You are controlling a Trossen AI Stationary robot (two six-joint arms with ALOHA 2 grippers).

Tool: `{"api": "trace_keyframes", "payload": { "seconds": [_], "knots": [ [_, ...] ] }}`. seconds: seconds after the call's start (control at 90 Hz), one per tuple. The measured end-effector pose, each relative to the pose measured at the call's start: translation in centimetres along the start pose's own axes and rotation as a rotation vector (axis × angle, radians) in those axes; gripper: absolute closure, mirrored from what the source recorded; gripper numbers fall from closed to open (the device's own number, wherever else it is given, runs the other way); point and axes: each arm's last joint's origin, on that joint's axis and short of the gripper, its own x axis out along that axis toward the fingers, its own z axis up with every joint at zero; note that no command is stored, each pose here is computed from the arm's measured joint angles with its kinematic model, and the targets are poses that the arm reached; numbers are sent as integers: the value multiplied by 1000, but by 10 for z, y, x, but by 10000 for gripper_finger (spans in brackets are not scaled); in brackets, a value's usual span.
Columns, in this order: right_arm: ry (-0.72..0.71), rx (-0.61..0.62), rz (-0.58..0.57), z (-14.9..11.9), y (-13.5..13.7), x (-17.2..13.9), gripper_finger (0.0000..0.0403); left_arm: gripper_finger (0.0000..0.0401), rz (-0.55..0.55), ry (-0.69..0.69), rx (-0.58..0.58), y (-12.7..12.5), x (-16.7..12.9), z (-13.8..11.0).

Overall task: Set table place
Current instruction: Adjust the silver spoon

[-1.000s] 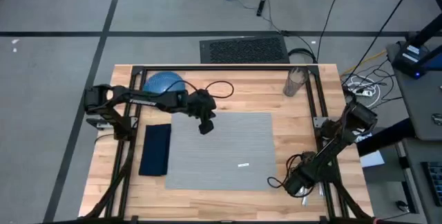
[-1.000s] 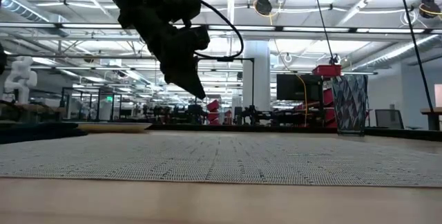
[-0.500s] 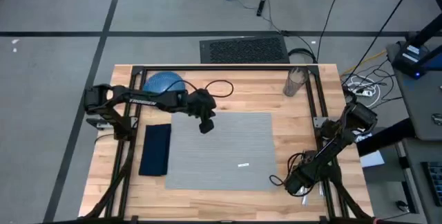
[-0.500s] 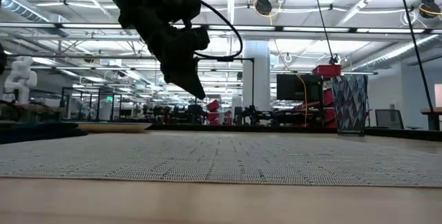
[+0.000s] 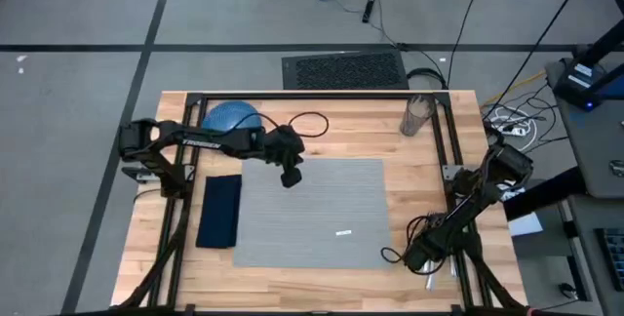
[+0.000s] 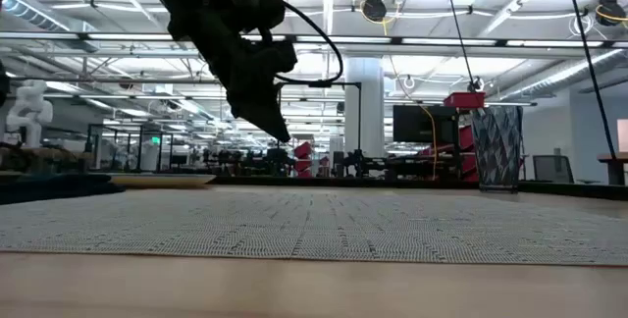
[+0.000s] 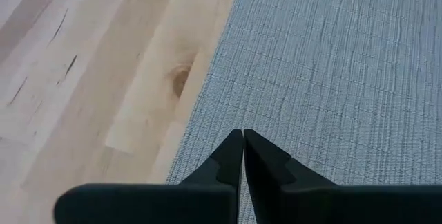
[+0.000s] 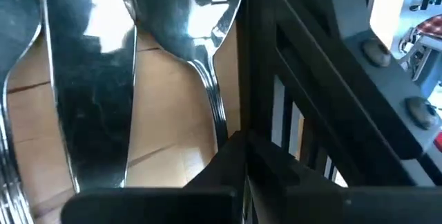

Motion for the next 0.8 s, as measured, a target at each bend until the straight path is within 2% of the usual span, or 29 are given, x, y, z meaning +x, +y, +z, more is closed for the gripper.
{"api": "trace_keyframes", "payload": {
  "seconds": [0.422, 0.622, 0.8],
  "knots": [
    [33, -55, 55, 1, 9, -4, 403, 401, 0, 4, -1, 0, 0, 0],
    [48, -117, 70, 1, 13, -7, 403, 401, 1, 11, -1, 0, 0, -1],
    [53, -203, 129, -8, 16, -18, 403, 401, 2, 21, -1, 0, 0, -2]
  ]
}}
